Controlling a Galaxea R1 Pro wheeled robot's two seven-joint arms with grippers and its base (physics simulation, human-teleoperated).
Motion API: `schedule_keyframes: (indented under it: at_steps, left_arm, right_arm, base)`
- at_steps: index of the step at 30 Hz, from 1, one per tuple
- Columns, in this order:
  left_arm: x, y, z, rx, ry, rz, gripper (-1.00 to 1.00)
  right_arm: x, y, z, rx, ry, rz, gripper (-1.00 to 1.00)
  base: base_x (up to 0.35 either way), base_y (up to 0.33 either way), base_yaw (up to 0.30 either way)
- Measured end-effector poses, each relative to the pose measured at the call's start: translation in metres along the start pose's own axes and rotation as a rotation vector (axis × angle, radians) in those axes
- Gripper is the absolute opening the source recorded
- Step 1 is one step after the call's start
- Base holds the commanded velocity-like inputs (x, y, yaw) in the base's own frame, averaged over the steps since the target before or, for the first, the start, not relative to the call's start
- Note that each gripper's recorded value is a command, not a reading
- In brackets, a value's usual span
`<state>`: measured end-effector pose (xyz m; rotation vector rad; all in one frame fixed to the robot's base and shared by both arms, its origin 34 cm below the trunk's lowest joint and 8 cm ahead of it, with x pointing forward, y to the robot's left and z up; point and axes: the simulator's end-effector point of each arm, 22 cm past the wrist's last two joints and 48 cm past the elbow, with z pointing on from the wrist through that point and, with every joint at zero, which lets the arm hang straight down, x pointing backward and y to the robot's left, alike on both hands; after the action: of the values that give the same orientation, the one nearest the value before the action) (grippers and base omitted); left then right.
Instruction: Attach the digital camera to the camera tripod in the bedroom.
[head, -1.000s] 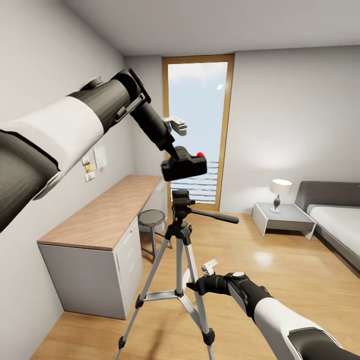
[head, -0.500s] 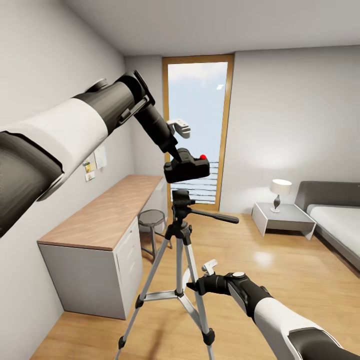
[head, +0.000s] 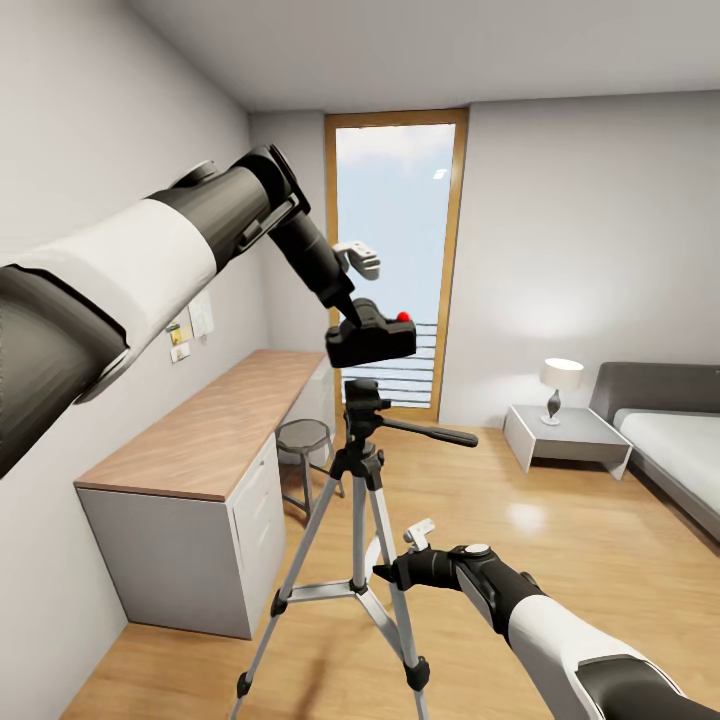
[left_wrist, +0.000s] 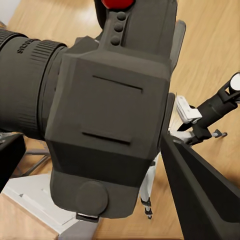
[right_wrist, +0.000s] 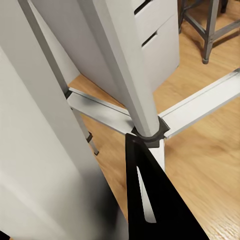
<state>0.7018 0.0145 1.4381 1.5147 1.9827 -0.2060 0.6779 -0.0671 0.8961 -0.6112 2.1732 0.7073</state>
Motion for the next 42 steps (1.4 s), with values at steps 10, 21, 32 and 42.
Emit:
schedule_keyframes:
  at_steps: [10,21,32,42]
  left_arm:
    - [0.02,0.01,0.005,-0.046,0.086,0.009,-1.0]
    - [0.023,0.012,0.006,-0.052,0.1,0.011,-1.0]
    - [0.023,0.011,0.006,-0.052,0.102,0.013,-1.0]
    - [0.023,0.01,0.008,-0.047,0.101,0.014,-1.0]
  right_arm:
    - [0.0,0.0,0.0,0.0,0.0,0.0,-1.0]
    - [0.0,0.0,0.0,0.0,0.0,0.0,-1.0]
    - [0.0,0.0,0.0,0.0,0.0,-0.001,-1.0]
    - [0.0,0.001,0.0,-0.001,0.002,-0.003,-1.0]
  base:
    - [0.0,0.0,0.0]
    - [0.0,0.0,0.0]
    - [0.0,0.0,0.0]
    - [0.0,0.0,0.0]
